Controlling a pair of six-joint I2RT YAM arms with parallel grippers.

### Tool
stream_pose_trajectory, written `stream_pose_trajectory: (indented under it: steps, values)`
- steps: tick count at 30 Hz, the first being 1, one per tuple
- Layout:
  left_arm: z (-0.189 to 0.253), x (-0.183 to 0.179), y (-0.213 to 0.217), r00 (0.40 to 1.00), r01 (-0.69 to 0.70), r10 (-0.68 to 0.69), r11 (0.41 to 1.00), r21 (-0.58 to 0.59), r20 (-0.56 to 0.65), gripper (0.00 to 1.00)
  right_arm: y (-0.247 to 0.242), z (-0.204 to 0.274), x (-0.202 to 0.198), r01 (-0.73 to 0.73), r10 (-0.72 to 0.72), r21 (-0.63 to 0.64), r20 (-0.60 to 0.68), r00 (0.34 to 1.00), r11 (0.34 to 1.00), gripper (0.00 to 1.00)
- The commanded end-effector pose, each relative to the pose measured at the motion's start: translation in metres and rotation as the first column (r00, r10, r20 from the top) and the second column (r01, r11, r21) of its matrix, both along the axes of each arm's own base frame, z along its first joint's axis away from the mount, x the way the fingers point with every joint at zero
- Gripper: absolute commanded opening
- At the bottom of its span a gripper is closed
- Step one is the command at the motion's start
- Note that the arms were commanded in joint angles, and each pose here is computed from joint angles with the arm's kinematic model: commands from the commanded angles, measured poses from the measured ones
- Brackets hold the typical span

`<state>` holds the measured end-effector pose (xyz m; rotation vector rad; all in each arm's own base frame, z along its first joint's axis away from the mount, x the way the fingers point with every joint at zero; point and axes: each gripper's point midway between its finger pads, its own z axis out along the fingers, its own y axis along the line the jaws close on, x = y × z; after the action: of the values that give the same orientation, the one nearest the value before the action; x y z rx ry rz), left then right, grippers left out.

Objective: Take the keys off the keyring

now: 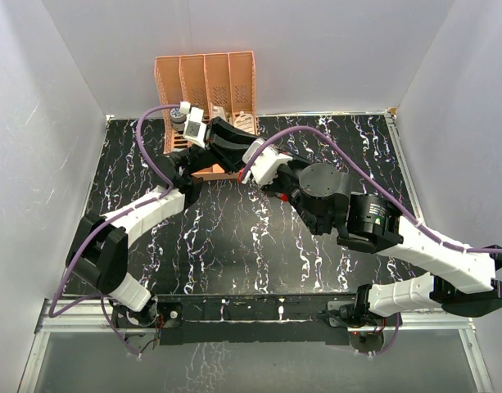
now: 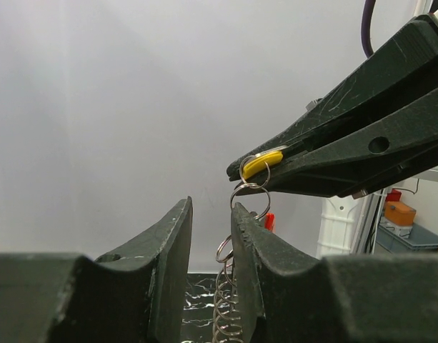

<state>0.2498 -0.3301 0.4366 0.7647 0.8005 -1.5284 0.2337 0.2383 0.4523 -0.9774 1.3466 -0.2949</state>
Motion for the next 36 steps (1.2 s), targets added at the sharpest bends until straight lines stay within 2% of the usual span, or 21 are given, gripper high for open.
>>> stream_pose_trajectory:
  steps: [1, 12, 19, 26, 36]
  values:
    - [0.028, -0.025, 0.009, 0.994, 0.022, -0.015, 0.998, -0.061, 0.107, 0.27, -0.002, 0.021, -0.002, -0.005, 0.001, 0.097, 0.039, 0.999, 0.995, 0.0]
    - [0.032, -0.029, 0.005, 0.993, 0.037, -0.029, 0.997, -0.069, 0.111, 0.27, -0.002, 0.021, -0.002, -0.004, 0.0, 0.101, 0.04, 0.999, 0.995, 0.0]
    - [0.026, -0.032, -0.007, 0.993, 0.03, -0.025, 0.999, -0.038, 0.115, 0.22, 0.0, 0.021, -0.002, -0.008, 0.004, 0.103, 0.043, 0.999, 0.995, 0.0]
    - [0.025, -0.025, -0.007, 0.992, -0.067, 0.071, 0.997, -0.039, 0.102, 0.07, -0.001, 0.022, -0.002, -0.007, 0.003, 0.109, 0.043, 0.999, 0.994, 0.0]
    - [0.016, -0.019, -0.006, 0.99, -0.113, 0.114, 0.993, -0.024, 0.08, 0.14, -0.005, 0.024, -0.002, 0.004, -0.009, 0.112, 0.046, 0.999, 0.994, 0.0]
